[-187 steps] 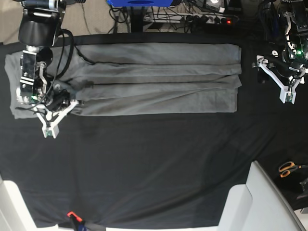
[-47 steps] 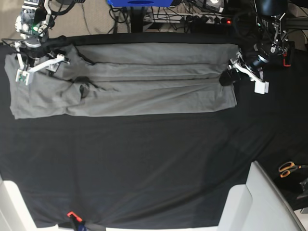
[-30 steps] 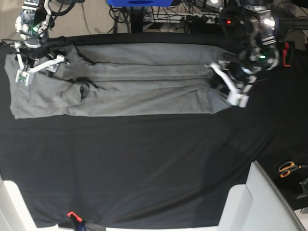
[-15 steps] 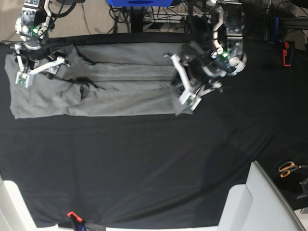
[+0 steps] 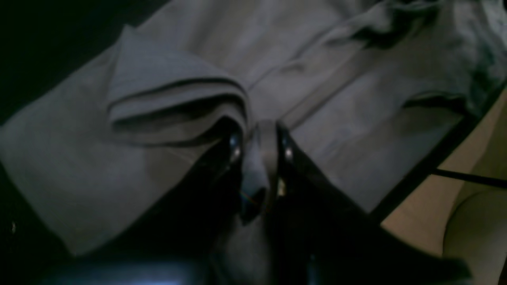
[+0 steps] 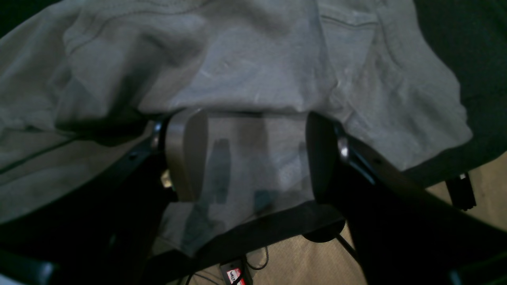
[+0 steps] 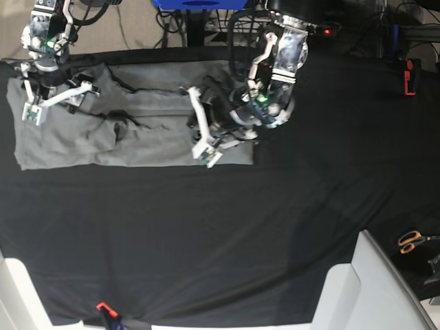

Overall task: Fold the T-shirt properly
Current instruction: 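Fold the shirt's end with the left gripper toward the right gripper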

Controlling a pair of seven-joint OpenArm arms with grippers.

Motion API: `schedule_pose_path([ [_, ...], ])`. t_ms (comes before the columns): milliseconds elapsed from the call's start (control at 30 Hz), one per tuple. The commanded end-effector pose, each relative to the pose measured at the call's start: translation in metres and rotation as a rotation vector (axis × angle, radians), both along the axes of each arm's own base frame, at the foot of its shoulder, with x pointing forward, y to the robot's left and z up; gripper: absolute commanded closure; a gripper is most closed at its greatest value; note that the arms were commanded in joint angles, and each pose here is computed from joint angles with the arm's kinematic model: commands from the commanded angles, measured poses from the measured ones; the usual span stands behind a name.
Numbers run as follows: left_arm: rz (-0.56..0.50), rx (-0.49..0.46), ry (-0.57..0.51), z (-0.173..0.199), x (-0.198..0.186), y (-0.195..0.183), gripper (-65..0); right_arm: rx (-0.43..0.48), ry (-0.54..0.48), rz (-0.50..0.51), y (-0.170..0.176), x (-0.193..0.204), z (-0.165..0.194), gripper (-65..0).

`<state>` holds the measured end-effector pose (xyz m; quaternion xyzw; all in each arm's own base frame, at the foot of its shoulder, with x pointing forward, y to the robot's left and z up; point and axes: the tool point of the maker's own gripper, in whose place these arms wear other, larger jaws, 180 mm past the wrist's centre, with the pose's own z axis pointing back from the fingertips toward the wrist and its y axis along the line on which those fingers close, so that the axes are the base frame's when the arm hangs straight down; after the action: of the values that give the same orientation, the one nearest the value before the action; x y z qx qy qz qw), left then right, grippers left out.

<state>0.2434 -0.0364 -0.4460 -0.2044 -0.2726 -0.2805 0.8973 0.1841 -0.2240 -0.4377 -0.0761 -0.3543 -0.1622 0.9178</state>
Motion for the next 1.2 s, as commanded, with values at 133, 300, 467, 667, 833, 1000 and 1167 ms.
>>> schedule_pose_path([
  [133,-0.004,-0.070,-0.044,0.019,0.022,-0.028,0.0,-0.018,-0.032,0.000,-0.004,0.005,0.008,-36.9],
  [300,-0.055,-0.066,-0.035,0.015,0.024,-0.043,0.0,-0.019,-0.035,0.000,-0.004,0.006,0.008,-36.9],
  [467,-0.146,-0.057,-0.019,0.010,0.009,-0.065,0.0,-0.020,-0.036,0.001,-0.005,0.007,0.009,-36.9],
  [667,-0.172,-0.074,-0.030,0.013,0.004,-0.077,0.0,-0.017,-0.046,-0.001,-0.004,0.011,0.010,-36.9],
  [833,-0.165,-0.094,-0.032,0.008,0.005,-0.079,0.0,-0.016,-0.046,-0.001,-0.003,0.011,0.010,-36.9],
  [1000,-0.170,-0.081,-0.021,0.002,0.008,-0.078,0.0,-0.016,-0.046,-0.001,-0.003,0.011,0.010,-36.9],
  [1167,-0.170,-0.080,-0.022,0.002,0.008,-0.078,-10.0,-0.016,-0.046,-0.001,-0.003,0.011,0.010,-37.1],
])
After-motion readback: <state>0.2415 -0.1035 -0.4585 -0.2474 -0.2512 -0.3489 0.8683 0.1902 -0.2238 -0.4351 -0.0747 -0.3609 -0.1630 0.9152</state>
